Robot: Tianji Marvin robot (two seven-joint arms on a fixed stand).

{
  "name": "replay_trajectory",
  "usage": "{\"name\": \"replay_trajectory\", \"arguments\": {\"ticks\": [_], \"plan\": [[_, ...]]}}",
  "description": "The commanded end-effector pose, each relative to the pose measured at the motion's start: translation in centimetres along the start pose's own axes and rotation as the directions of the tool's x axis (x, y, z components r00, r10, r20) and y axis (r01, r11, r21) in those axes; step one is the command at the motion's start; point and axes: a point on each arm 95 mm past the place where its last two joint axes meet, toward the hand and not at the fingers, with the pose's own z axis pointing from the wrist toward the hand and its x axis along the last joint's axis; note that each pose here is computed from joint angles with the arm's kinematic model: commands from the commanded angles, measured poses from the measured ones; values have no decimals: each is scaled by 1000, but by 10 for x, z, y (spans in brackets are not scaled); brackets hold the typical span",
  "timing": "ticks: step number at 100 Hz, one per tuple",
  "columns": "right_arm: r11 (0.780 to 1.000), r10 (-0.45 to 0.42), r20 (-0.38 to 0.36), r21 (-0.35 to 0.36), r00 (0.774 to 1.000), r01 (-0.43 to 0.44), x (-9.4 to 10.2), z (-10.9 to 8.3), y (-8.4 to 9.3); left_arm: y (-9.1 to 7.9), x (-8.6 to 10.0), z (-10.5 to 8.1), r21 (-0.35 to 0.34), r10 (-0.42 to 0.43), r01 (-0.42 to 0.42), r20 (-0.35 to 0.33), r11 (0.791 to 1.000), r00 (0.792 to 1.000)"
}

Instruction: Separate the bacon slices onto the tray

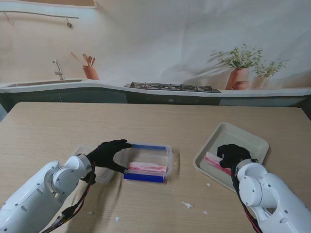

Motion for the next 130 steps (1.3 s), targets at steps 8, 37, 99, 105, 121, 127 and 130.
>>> {"name": "replay_trajectory", "arguments": {"ticks": [8,37,99,105,121,127,130], "plan": [[999,10,4,37,1000,-11,3,-1,-7,18,1,1,-52,-11,12,12,999,1000],[997,35,29,65,999,-37,4,3,-12,20,1,2,-57,-15,16,15,998,1000],[995,47,60,88,997,-52,2,3,-17,20,1,2,-59,-10,11,14,998,1000],[995,48,61,83,997,-53,1,3,-16,19,1,2,-57,-10,11,13,998,1000],[996,51,63,72,997,-55,1,1,-16,19,1,3,-57,-9,10,12,998,1000],[996,58,60,60,997,-61,1,0,-15,19,1,3,-56,-9,10,11,998,1000],[996,63,58,51,996,-66,1,-1,-14,19,1,3,-55,-9,9,11,998,1000]]}}
